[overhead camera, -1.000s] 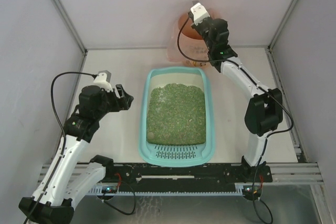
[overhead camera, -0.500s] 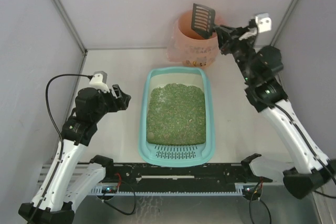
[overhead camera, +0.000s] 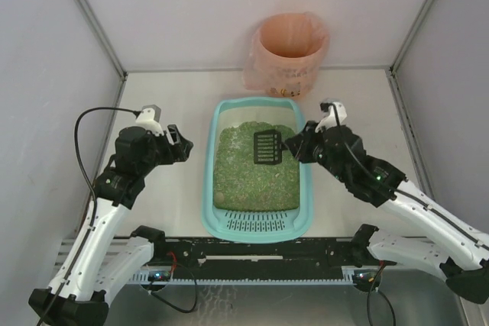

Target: Clean the litter box

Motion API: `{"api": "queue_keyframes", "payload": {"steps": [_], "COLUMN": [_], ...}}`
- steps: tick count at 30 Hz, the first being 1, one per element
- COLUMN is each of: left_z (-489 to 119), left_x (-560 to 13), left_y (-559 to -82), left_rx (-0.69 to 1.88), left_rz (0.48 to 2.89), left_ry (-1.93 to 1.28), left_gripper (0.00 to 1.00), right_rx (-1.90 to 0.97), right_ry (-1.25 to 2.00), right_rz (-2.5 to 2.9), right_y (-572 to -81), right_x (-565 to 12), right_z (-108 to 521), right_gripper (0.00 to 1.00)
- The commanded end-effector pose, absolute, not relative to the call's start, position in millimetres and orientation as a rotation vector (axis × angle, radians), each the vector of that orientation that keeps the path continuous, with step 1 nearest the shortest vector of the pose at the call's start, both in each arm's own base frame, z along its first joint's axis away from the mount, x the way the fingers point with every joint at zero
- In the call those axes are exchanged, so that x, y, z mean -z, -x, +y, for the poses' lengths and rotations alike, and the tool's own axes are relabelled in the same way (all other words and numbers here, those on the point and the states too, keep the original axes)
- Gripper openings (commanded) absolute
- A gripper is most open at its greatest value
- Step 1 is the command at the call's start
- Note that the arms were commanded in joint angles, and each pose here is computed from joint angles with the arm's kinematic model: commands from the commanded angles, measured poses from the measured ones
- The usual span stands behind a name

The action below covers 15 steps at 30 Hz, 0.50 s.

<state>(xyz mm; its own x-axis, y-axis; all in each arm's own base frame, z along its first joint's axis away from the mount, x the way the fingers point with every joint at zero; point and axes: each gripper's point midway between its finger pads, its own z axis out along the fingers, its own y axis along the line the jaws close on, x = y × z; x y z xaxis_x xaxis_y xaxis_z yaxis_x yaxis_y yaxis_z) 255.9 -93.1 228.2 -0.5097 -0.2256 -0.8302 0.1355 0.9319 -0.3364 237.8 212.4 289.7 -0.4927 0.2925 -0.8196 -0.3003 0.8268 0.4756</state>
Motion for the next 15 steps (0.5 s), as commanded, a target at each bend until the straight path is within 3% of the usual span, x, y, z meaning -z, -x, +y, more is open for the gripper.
{"api": "queue_keyframes", "payload": {"steps": [1,15], "left_z": [-97,-104], "left_x": [-234,-229], "left_y": [-260,-261], "left_rx": [0.484,0.526], "left_rz": [2.022,2.04], "left_ry": [0.063,0.047], "left_gripper": [0.74,0.73], "right_rx": [-0.644,-0.463], "right_ry": [-0.194,-0.213], "right_rz": [1.985,2.127], "right_y": [-229,-227], "right_x": [-280,-203], "right_z": [207,251], "right_gripper": [0.0,0.0]}}
